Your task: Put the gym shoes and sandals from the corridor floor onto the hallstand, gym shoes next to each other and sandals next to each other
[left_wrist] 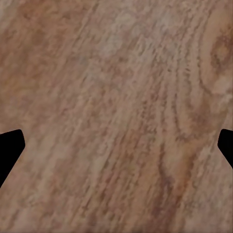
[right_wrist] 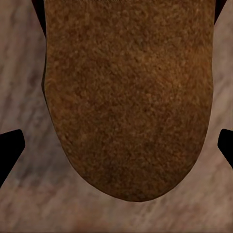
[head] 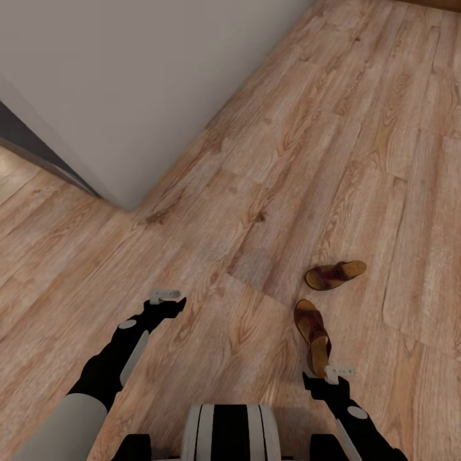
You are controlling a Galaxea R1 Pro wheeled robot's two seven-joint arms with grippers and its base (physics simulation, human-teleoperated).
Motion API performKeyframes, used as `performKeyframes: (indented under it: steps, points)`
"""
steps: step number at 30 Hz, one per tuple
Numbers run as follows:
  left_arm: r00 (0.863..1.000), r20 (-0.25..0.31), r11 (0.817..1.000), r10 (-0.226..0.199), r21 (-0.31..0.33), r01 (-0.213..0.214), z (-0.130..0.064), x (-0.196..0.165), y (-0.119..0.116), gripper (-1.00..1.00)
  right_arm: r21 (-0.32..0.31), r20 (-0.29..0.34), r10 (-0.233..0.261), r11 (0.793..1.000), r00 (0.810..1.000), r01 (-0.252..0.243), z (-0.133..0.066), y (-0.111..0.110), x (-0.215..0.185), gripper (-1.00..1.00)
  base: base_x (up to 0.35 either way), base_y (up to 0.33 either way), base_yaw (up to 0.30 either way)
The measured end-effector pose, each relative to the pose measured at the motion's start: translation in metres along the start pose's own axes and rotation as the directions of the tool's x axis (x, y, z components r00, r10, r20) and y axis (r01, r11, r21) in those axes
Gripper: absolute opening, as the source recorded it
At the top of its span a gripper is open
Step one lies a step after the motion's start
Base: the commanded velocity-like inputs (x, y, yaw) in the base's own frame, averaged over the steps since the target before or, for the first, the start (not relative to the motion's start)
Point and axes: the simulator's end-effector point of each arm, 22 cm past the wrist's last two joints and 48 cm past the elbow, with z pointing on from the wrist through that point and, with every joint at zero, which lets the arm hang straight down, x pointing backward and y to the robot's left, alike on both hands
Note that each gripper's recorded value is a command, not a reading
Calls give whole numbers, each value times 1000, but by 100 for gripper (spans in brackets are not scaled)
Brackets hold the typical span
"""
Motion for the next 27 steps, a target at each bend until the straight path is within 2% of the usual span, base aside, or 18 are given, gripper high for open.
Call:
performKeyframes:
  steps: [10, 23, 24, 27]
  points:
    - [1000, 1, 1000, 0, 0, 0, 0, 0, 0, 100, 2, 1, 1, 1000, 1000, -1, 0, -1, 0, 100, 0, 0, 0]
    - [1000, 3, 1000, 0, 1, 0, 0, -1, -1, 100, 2, 28, 2, 1000, 1000, -2, 0, -1, -14, 100, 74, 0, 0]
    - [1000, 3, 1000, 0, 1, 0, 0, -1, -1, 100, 2, 28, 2, 1000, 1000, -2, 0, -1, -14, -100, 9, 0, 0]
    - [1000, 3, 1000, 0, 0, 0, 0, -1, -1, 100, 3, 29, 1, 1000, 1000, -1, 0, -2, -14, -100, 4, 0, 0]
